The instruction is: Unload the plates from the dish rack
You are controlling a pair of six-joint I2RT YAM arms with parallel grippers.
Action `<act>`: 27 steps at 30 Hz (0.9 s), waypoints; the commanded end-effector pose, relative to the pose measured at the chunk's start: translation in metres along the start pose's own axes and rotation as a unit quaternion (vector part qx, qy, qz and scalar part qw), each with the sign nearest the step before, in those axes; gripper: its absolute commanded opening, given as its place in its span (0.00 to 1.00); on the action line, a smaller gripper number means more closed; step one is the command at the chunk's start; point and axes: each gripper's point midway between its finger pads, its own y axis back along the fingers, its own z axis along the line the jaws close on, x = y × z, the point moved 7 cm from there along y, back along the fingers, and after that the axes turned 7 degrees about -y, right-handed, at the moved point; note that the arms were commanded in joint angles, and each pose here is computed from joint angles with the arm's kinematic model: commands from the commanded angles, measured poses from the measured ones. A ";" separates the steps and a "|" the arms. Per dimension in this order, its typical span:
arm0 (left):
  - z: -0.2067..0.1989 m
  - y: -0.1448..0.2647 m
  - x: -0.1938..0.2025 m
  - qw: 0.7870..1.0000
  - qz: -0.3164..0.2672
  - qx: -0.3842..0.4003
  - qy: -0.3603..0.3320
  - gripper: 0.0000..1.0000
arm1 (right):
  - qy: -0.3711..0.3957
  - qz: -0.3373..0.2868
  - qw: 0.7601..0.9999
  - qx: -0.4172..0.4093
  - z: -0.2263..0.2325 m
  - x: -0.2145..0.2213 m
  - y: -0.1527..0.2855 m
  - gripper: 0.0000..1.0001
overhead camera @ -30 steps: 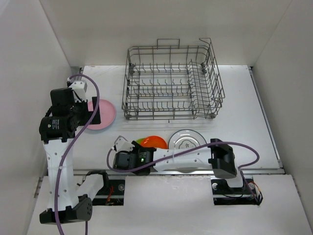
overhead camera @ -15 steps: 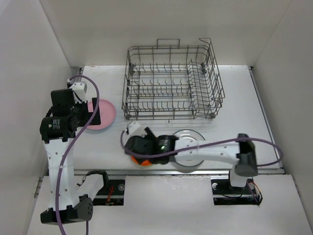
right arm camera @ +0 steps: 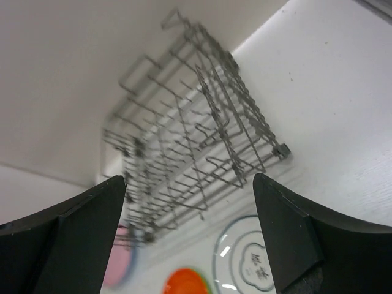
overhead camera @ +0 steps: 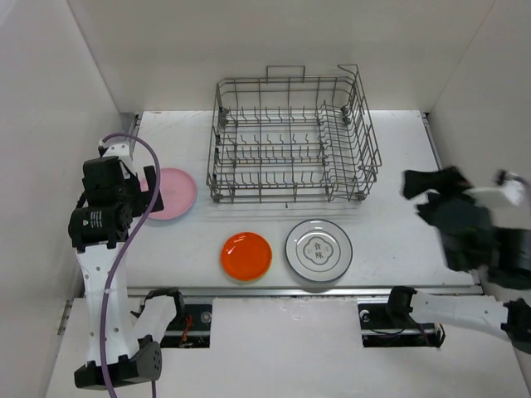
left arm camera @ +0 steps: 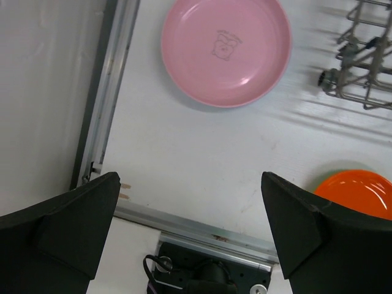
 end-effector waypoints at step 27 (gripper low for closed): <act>0.018 -0.001 0.002 0.994 -0.022 -0.089 0.055 1.00 | 0.034 -0.014 0.999 -0.025 -0.066 -0.049 0.023 1.00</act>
